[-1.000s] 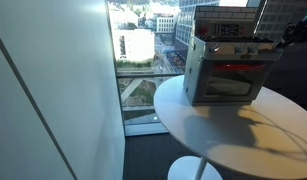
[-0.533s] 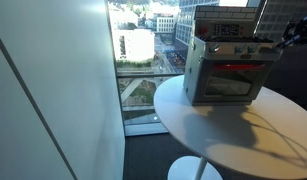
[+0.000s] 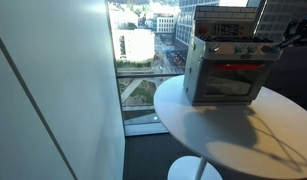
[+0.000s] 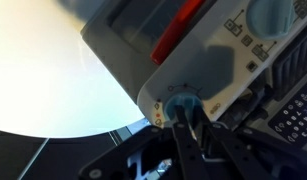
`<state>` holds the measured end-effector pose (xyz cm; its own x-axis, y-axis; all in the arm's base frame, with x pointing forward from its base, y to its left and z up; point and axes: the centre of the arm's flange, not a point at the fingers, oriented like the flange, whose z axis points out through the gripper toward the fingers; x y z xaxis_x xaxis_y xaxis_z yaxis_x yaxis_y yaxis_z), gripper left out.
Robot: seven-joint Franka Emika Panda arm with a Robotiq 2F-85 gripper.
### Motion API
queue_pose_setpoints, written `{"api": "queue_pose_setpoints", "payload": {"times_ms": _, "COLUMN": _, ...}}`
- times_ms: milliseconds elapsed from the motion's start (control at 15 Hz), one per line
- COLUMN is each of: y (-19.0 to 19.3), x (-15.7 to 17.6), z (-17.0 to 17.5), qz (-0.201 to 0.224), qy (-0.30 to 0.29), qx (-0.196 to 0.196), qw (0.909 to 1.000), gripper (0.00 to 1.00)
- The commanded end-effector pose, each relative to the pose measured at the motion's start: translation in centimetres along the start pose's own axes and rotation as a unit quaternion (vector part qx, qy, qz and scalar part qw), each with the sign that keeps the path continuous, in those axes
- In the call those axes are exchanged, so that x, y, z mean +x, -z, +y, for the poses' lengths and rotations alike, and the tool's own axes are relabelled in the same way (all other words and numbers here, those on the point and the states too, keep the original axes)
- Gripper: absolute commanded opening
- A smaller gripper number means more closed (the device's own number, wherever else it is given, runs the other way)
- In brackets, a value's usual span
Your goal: Twist the knob on the stove
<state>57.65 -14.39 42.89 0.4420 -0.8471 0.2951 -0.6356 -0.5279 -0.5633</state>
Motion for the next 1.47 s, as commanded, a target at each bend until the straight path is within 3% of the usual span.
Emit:
{"api": "queue_pose_setpoints", "payload": {"times_ms": 0, "y": 0.6, "x": 0.9, "z": -0.9, "qz": 0.031, "qy": -0.058, "qx": 0.032, "qw": 0.9973, "gripper": 0.05}}
{"api": "queue_pose_setpoints", "payload": {"times_ms": 133, "y": 0.6, "x": 0.8, "z": -0.8, "qz": 0.031, "qy": -0.065, "qx": 0.035, "qw": 0.9968, "gripper": 0.05}}
{"api": "queue_pose_setpoints", "payload": {"times_ms": 200, "y": 0.7, "x": 0.8, "z": -0.7, "qz": 0.031, "qy": -0.064, "qx": 0.034, "qw": 0.9969, "gripper": 0.12}}
{"api": "queue_pose_setpoints", "payload": {"times_ms": 267, "y": 0.8, "x": 0.8, "z": -0.7, "qz": 0.031, "qy": -0.061, "qx": 0.032, "qw": 0.9972, "gripper": 0.38}}
{"api": "queue_pose_setpoints", "payload": {"times_ms": 400, "y": 1.1, "x": 0.9, "z": -0.7, "qz": 0.035, "qy": -0.055, "qx": 0.031, "qw": 0.9974, "gripper": 0.46}}
{"api": "queue_pose_setpoints", "payload": {"times_ms": 867, "y": 2.4, "x": 1.1, "z": -0.8, "qz": 0.042, "qy": -0.032, "qx": 0.026, "qw": 0.9983, "gripper": 0.99}}
{"api": "queue_pose_setpoints", "payload": {"times_ms": 1400, "y": 3.7, "x": 0.9, "z": -0.7, "qz": -0.003, "qy": 0.055, "qx": -0.018, "qw": 0.9983, "gripper": 1.0}}
